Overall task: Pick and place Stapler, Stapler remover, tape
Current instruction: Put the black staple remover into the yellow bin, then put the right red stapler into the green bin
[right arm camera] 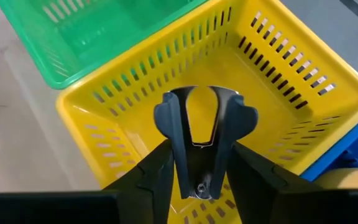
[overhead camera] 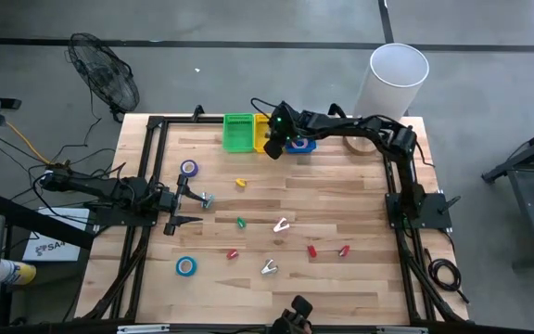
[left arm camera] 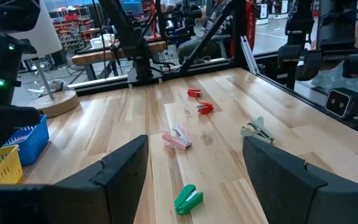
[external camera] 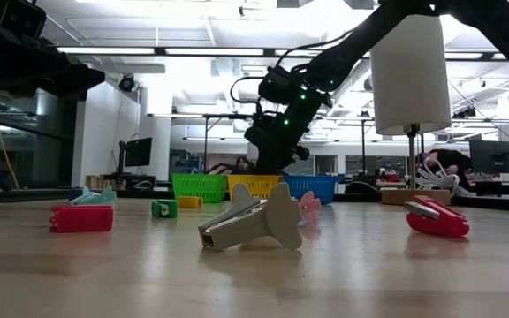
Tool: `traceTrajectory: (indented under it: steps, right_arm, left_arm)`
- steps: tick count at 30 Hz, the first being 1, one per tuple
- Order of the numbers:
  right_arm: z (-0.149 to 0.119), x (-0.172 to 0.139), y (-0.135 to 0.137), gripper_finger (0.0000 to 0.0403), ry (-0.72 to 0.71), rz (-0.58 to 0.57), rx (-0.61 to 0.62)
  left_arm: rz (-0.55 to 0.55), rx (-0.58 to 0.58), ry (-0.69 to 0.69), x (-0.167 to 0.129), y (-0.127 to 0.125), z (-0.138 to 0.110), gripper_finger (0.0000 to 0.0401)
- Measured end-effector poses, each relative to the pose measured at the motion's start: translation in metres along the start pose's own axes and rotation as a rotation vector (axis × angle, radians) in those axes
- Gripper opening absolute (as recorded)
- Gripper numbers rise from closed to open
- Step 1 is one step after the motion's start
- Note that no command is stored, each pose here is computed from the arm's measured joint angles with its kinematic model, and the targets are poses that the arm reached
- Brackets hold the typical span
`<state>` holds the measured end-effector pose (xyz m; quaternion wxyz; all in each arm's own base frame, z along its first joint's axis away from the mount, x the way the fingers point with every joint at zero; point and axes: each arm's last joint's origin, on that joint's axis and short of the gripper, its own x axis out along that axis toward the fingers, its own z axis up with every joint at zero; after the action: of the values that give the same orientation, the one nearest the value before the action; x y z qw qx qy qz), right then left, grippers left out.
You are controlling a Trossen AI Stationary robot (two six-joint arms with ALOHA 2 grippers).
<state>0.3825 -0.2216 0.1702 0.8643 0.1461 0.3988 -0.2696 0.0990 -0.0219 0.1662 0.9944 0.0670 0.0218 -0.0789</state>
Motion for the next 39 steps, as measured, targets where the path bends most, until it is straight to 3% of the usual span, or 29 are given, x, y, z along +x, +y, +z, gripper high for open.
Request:
traceTrajectory:
  steps: [14,20,27,39]
  right_arm:
    - [0.0,-0.001,0.0,0.017,-0.001,0.001,0.026]
    - [0.004,-0.021,0.0,0.0174,0.025,0.013,0.005]
    - [-0.001,-0.065,0.01,0.0173,0.157,0.022,0.022]
    - [-0.035,-0.115,0.066,0.017,0.451,0.001,0.115]
  left_arm:
    - [0.0,0.0,0.0,0.0,0.0,0.0,0.0259]
    - [-0.001,0.0,0.0,0.0,0.0,0.0,0.0259]
    - [-0.001,0.0,0.0,0.0,0.0,0.0,0.0259]
    - [-0.001,0.0,0.0,0.0,0.0,0.0,0.0259]
